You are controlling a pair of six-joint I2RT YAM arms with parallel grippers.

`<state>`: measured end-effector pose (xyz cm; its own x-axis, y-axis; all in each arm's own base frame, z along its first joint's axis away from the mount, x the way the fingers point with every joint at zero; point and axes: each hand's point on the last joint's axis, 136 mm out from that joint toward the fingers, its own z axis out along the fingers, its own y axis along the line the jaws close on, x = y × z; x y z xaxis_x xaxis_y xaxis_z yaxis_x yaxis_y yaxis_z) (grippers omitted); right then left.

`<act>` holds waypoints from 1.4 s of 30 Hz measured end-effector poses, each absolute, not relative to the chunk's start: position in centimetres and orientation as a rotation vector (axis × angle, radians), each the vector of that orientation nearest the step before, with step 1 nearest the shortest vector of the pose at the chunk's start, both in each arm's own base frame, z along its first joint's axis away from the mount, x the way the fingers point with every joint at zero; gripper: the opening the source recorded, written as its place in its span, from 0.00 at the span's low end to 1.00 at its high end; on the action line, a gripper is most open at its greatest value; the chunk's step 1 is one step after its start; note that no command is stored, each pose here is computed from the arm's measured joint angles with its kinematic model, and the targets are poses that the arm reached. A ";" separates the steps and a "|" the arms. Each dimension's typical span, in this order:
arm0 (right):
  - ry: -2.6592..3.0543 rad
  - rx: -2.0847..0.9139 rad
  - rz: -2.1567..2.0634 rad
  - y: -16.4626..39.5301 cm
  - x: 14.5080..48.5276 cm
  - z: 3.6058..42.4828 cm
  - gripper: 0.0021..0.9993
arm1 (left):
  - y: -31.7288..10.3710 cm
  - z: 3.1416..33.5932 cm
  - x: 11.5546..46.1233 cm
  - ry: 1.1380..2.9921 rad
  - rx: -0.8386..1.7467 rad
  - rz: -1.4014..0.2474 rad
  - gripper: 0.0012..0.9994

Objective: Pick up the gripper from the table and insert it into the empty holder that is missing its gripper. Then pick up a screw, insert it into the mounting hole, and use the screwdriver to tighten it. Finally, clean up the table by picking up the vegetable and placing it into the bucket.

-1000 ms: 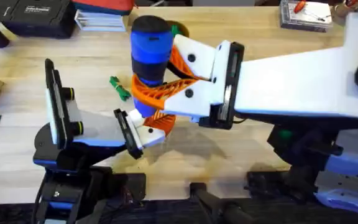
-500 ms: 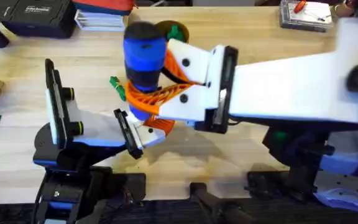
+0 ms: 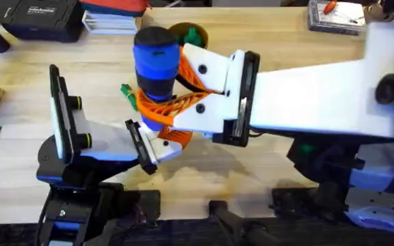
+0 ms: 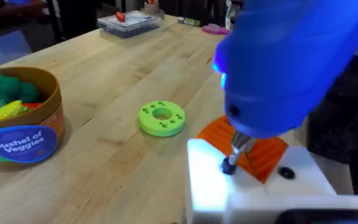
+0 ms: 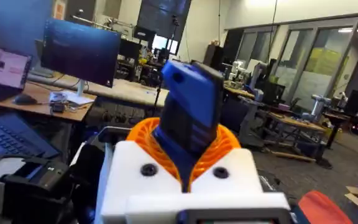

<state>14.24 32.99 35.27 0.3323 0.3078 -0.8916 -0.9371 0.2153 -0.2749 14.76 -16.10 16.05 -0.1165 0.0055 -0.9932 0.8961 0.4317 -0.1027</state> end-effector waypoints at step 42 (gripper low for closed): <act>0.850 -0.995 0.999 33.2 14.6 34.4 0.03 | -16.1 16.0 14.8 1.493 0.838 -0.935 0.00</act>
<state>14.56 33.22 34.37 0.3171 0.2693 -0.9094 -0.9407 0.2112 -0.2655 14.77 -16.10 16.03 -0.1176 0.0054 -0.9930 0.8957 0.4324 -0.1037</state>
